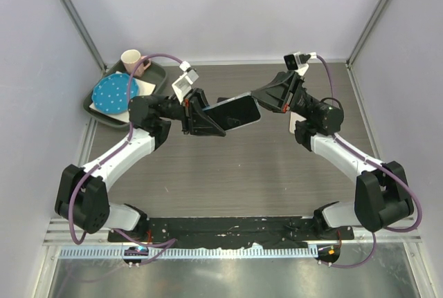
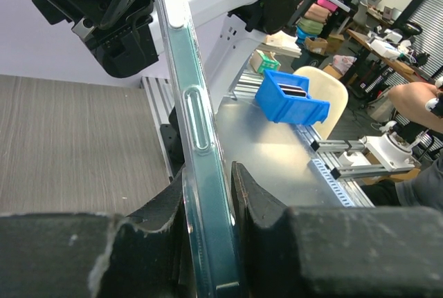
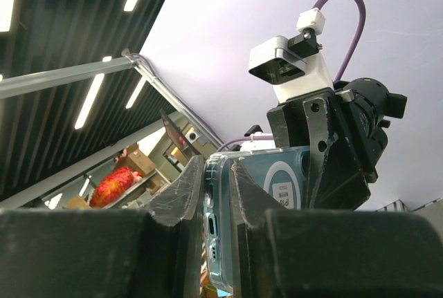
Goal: Take the phone out of the phone case
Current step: Remove the phone case from the phone.
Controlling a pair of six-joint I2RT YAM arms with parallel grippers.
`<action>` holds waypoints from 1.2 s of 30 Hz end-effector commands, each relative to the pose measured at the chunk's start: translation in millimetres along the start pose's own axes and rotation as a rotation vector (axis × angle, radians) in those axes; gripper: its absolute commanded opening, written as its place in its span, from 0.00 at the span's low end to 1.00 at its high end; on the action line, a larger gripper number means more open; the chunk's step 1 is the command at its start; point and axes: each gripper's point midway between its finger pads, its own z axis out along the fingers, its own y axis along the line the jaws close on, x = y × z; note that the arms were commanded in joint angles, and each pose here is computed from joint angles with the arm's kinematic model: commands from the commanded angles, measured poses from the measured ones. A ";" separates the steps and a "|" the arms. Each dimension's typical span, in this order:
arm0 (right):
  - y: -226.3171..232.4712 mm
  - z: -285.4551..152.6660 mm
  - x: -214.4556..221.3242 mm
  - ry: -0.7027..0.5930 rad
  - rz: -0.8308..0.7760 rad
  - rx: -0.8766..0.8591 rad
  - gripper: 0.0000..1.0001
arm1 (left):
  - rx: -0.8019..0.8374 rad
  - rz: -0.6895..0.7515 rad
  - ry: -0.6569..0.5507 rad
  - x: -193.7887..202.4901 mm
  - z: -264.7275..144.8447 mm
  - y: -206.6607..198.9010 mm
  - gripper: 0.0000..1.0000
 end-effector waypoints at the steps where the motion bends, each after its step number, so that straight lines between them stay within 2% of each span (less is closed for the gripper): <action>1: -14.0 -3.3 -23.3 -0.125 0.089 0.001 0.01 | 0.189 0.393 0.159 7.5 7.2 -53.0 0.00; 7: -33.4 -18.5 -37.6 -0.237 0.170 0.039 0.01 | 0.190 0.401 0.164 5.7 6.4 -56.8 0.00; 19: -19.8 -10.8 -35.7 -0.197 0.170 0.005 0.01 | 0.191 0.396 0.163 7.8 6.8 -54.3 0.00; 21: -8.8 -5.7 -34.0 -0.169 0.143 -0.022 0.06 | 0.190 0.392 0.163 9.2 6.5 -54.1 0.00; 22: -0.8 -4.3 -32.8 -0.160 0.116 -0.043 0.11 | 0.190 0.390 0.163 10.4 6.4 -53.5 0.00; 23: 2.2 -3.5 -32.7 -0.157 0.102 -0.050 0.20 | 0.188 0.387 0.163 11.4 5.9 -52.8 0.00; 25: 8.7 0.0 -31.7 -0.141 0.039 -0.060 0.28 | 0.187 0.386 0.161 11.0 6.1 -52.7 0.00; 30: -12.9 4.8 -33.8 -0.114 -0.012 0.035 0.28 | 0.183 0.369 0.160 14.9 5.4 -49.6 0.00; 31: -18.7 4.4 -34.4 -0.114 0.013 0.056 0.24 | 0.183 0.367 0.161 15.6 5.2 -49.8 0.00; 33: -12.9 7.4 -31.7 -0.095 -0.016 0.041 0.24 | 0.181 0.366 0.158 17.7 4.5 -49.9 0.00; 34: -8.9 9.0 -25.3 -0.058 -0.049 0.032 0.24 | 0.172 0.368 0.153 16.0 3.1 -49.2 0.00; 36: 1.5 16.3 -15.7 0.014 -0.206 0.010 0.34 | 0.148 0.361 0.132 11.6 0.9 -46.0 0.00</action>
